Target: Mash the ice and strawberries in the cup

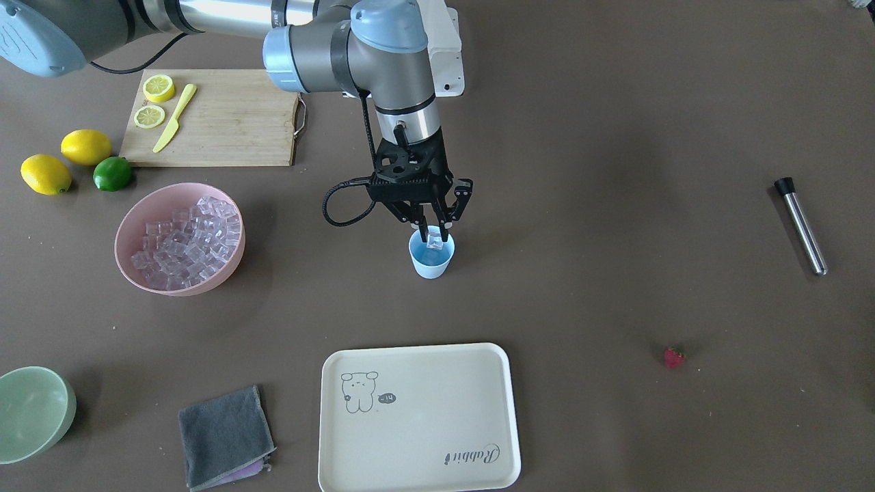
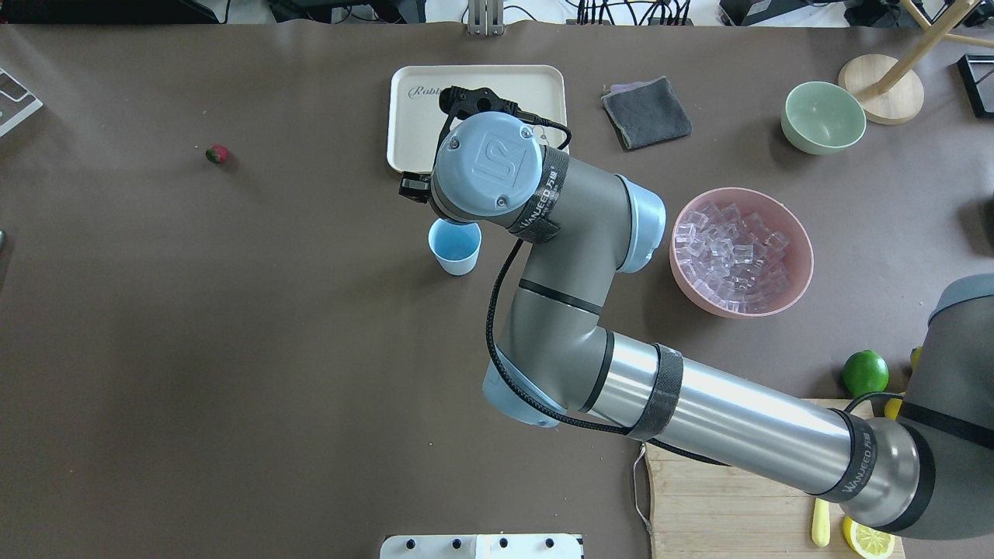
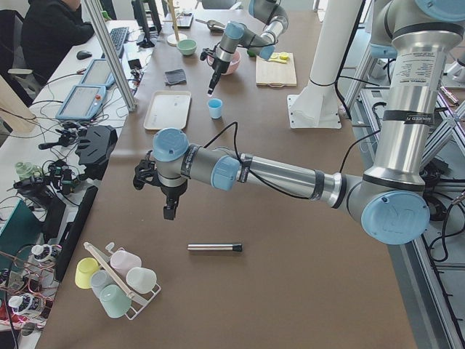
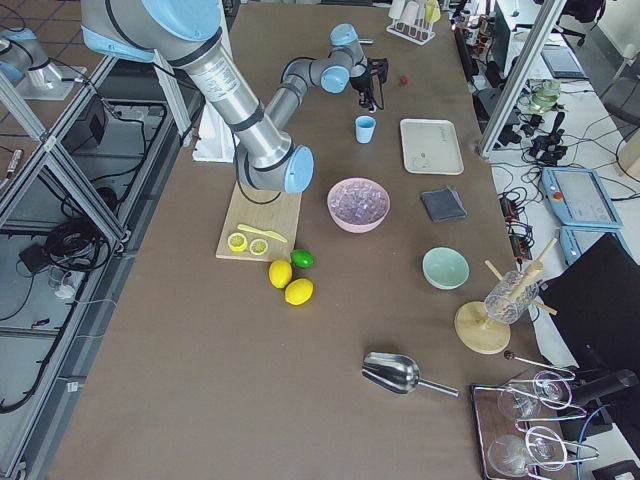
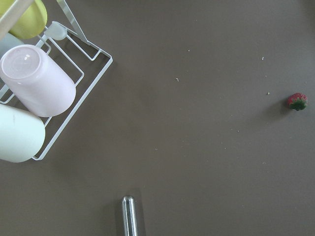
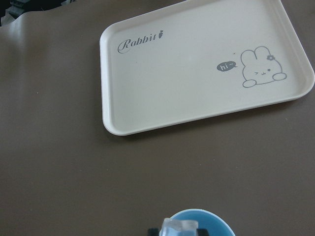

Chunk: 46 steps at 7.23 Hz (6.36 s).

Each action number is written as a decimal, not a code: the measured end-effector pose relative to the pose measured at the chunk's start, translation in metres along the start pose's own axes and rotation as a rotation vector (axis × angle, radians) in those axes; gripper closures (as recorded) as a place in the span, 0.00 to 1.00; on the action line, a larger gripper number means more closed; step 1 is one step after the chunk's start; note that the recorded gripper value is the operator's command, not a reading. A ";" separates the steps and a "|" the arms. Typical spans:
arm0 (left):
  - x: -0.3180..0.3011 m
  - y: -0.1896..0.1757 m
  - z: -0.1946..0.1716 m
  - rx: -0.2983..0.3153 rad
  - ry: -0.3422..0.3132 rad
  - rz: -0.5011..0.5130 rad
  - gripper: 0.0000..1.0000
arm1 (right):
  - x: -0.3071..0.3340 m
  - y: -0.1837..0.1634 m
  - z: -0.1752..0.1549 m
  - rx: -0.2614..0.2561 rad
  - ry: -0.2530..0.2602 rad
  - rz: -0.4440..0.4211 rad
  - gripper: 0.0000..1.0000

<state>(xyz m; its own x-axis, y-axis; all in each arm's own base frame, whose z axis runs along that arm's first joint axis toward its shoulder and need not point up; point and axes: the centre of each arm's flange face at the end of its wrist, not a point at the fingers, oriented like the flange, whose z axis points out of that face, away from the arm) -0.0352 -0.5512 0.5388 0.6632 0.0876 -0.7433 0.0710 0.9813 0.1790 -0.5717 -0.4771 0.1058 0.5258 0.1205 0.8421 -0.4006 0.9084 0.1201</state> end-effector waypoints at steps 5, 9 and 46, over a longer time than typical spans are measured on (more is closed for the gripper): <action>-0.003 0.000 0.003 -0.006 -0.001 -0.005 0.02 | 0.005 0.005 0.009 -0.003 0.012 -0.026 0.02; -0.003 0.002 0.007 -0.013 -0.001 -0.003 0.02 | 0.134 -0.070 -0.013 -0.140 0.003 -0.508 0.02; 0.013 0.000 -0.007 0.015 0.002 -0.022 0.02 | 0.321 -0.092 0.007 -0.362 0.022 -0.951 0.32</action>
<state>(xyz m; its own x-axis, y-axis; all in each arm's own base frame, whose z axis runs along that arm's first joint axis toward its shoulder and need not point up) -0.0321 -0.5484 0.5248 0.6600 0.0664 -0.7483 0.0969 0.9802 0.1724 -0.3711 -0.5247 0.3686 0.5231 -0.7106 0.4706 0.4400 0.6980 0.5649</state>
